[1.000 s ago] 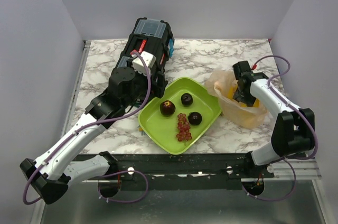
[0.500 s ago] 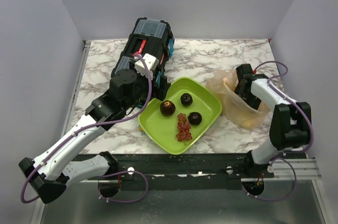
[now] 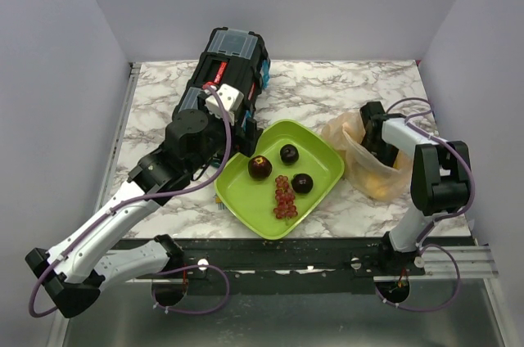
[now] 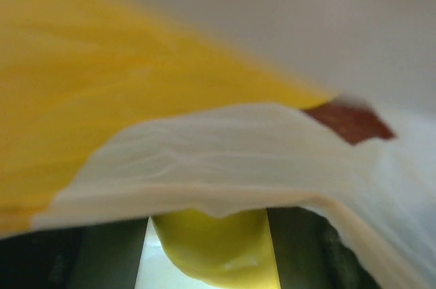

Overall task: Take the fake fruits out of the plastic bag
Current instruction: Take out the fake fruit from the plastic bag, then place the fake fruit in the bin.

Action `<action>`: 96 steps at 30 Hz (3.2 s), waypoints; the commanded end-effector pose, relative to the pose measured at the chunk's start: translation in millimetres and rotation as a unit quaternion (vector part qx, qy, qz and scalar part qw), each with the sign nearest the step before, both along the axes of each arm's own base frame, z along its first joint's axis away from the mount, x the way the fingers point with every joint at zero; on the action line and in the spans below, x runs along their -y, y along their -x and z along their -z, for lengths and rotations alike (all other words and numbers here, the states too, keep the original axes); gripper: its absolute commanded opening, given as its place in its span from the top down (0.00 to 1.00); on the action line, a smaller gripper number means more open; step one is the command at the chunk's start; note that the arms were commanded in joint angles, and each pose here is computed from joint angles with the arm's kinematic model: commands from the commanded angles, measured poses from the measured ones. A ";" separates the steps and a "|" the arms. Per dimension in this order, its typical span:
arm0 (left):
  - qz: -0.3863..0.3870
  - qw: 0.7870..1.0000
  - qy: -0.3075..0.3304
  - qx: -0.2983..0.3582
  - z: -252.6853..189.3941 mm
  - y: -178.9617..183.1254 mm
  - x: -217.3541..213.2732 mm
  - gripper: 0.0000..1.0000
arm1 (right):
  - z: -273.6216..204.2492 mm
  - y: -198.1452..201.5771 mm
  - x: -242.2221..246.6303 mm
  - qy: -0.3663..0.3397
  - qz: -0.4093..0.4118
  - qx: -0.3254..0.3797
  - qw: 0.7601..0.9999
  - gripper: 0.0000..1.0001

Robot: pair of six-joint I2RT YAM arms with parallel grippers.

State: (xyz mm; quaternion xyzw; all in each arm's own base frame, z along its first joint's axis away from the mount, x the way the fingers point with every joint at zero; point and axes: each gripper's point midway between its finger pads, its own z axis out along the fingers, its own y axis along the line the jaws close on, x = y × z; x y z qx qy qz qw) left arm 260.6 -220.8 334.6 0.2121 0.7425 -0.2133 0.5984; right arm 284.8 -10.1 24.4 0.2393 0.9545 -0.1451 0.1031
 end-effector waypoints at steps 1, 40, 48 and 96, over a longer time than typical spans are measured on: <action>-0.011 1.000 0.003 0.023 -12.4 1.5 -6.9 0.02 | 12.4 0.8 -9.8 -0.027 0.006 0.000 1.000 0.47; 0.002 1.000 -0.006 0.001 5.6 -2.4 6.3 0.01 | -275.4 -55.1 -23.5 -0.066 -0.083 0.510 0.854 0.95; 0.012 1.000 -0.003 -0.008 8.7 -1.3 11.8 0.01 | -323.6 -48.3 -70.4 -0.163 -0.175 0.533 0.811 0.96; -0.006 1.000 -0.004 -0.003 7.5 -4.0 4.7 0.01 | -66.5 -41.1 -211.8 -0.008 -0.324 0.203 0.924 0.95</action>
